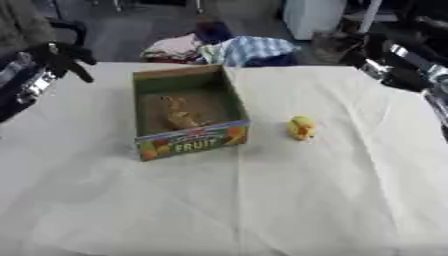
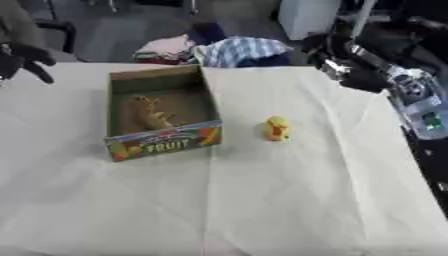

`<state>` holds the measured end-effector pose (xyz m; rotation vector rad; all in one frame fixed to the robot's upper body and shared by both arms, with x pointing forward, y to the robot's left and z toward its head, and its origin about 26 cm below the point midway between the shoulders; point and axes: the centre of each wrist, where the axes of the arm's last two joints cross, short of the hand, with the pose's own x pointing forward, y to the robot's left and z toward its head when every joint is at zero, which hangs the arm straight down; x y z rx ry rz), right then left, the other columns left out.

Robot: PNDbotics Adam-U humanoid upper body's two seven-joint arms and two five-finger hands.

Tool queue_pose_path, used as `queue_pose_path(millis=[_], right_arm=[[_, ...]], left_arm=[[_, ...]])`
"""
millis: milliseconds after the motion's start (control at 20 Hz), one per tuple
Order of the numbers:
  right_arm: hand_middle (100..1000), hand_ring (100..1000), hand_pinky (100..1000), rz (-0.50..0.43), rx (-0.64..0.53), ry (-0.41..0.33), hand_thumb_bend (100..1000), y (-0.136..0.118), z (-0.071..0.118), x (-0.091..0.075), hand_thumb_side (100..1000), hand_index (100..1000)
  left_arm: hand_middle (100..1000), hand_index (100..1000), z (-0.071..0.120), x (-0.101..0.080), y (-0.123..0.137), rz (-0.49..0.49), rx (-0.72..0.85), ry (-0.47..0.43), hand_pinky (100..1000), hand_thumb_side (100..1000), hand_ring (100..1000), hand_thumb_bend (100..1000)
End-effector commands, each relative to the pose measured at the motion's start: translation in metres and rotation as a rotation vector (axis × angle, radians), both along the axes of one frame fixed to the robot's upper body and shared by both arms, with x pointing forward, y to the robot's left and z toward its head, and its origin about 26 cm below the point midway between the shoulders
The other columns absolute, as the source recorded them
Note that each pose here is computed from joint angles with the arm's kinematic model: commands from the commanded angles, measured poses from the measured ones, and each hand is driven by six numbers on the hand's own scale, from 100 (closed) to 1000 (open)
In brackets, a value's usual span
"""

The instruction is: Pick up objects on the table and place them in the box.

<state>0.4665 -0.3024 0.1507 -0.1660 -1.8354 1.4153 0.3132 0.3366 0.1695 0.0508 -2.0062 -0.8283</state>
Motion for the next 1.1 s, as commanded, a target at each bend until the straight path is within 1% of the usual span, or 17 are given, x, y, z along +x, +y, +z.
queue_pose_path(millis=[50,100,200,400,450,500,600,700,750,900,1100], right_arm=[[796,740,716,-0.007,-0.074,0.002,100,-0.007,-0.004,0.009,811,912],[796,740,716,-0.008,-0.081,-0.001,100,-0.007,-0.007,0.009,811,912],[808,748,720,-0.018,-0.109,0.019,100,-0.004,-0.016,0.013,820,917],[808,748,720,-0.026,-0.134,0.011,100,-0.002,-0.025,0.015,820,917],[838,772,724,-0.026,-0.138,0.016,100,-0.002,-0.028,0.014,847,934],[840,774,724,-0.028,-0.144,0.045,100,0.001,-0.037,0.013,850,935],[855,789,727,-0.039,-0.163,0.108,100,0.008,-0.05,0.015,839,943],[865,798,728,-0.06,-0.187,0.154,100,0.017,-0.059,0.017,816,948],[871,804,729,-0.073,-0.199,0.168,100,0.021,-0.062,0.018,779,955],[880,813,732,-0.104,-0.229,0.192,100,0.034,-0.071,0.018,705,959],[895,832,737,-0.141,-0.29,0.195,100,0.041,-0.079,0.017,719,965]], left_arm=[[685,808,0.012,-0.008,-0.003,0.003,-0.037,-0.028,1000,824,614,181],[685,808,0.013,-0.009,-0.003,0.004,-0.041,-0.026,1000,824,614,181],[682,807,0.006,-0.014,-0.005,0.013,-0.076,-0.012,1000,820,612,195],[682,807,0.005,-0.018,-0.006,0.018,-0.087,-0.007,1000,820,612,195],[676,803,0.004,-0.018,-0.006,0.024,-0.093,-0.002,1000,819,609,217],[676,803,-0.001,-0.02,-0.004,0.038,-0.117,0.011,1000,818,609,218],[676,803,-0.01,-0.024,-0.006,0.042,-0.157,0.031,1000,821,609,220],[675,802,-0.013,-0.025,-0.008,0.042,-0.166,0.042,1000,822,609,221],[675,803,-0.014,-0.025,-0.009,0.042,-0.168,0.045,1000,825,609,221],[675,803,-0.016,-0.025,-0.011,0.035,-0.174,0.054,1000,826,609,223],[675,803,-0.019,-0.026,-0.012,0.035,-0.177,0.061,1000,827,609,224]])
